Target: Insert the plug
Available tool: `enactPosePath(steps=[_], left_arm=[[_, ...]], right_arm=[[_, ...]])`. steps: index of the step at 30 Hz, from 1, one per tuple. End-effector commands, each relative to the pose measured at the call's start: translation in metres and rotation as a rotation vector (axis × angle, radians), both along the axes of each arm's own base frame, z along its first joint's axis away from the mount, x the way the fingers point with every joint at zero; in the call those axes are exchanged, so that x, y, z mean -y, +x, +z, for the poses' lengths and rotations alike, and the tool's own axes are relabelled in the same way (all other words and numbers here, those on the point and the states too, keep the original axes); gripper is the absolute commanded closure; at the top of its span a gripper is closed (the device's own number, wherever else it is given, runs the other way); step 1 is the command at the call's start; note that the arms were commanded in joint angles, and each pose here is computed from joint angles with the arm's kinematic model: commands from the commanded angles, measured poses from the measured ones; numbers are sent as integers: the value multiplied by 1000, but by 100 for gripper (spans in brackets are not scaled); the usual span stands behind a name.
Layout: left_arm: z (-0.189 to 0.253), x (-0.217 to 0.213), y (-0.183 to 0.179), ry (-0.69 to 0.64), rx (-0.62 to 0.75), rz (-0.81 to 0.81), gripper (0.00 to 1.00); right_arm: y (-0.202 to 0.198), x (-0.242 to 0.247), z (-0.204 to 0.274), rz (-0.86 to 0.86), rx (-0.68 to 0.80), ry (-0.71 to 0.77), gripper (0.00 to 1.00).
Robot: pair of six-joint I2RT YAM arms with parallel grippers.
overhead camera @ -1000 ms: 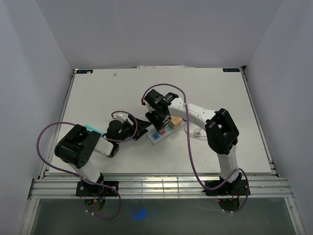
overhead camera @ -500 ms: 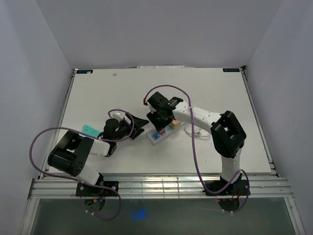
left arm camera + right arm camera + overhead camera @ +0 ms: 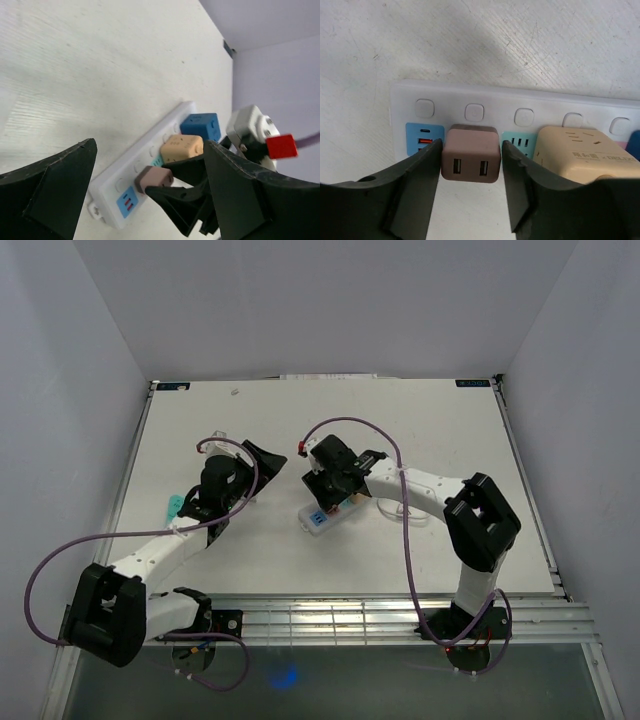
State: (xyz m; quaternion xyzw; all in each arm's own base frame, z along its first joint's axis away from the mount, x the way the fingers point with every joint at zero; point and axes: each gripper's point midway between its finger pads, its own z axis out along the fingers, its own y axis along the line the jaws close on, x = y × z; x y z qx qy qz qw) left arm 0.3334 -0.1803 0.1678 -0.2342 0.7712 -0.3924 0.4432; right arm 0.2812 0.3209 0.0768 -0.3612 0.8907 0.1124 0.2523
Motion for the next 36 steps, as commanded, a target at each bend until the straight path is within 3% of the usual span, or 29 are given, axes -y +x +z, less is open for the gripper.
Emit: enactPosePath(steps=[1,4,8,9,11,24,32,36], left_arm=[[-20,-30,6,177,-91,118,2],[-25,-38,11,222,-116,159,2],[-36,-45,15,282,-158,182,2],[-38,-47,17,305,-173,188,2],[-41,-50,19,332,-187,197,2],[-44,-83,29,585,-227,269,2],[-48,-88,36,742,-157,185,2],[-55,-100,36,815,-204,222,2]], right_arm=[[10,-9,8,19,67,65,41],[4,-16,17,71,82,130,24],[-4,-22,25,117,91,201,13],[-4,-25,34,127,110,233,5],[-5,-27,47,135,137,273,2],[-12,-8,117,96,414,526,9],[-8,19,135,-6,531,569,10],[-6,25,134,-30,544,570,10]])
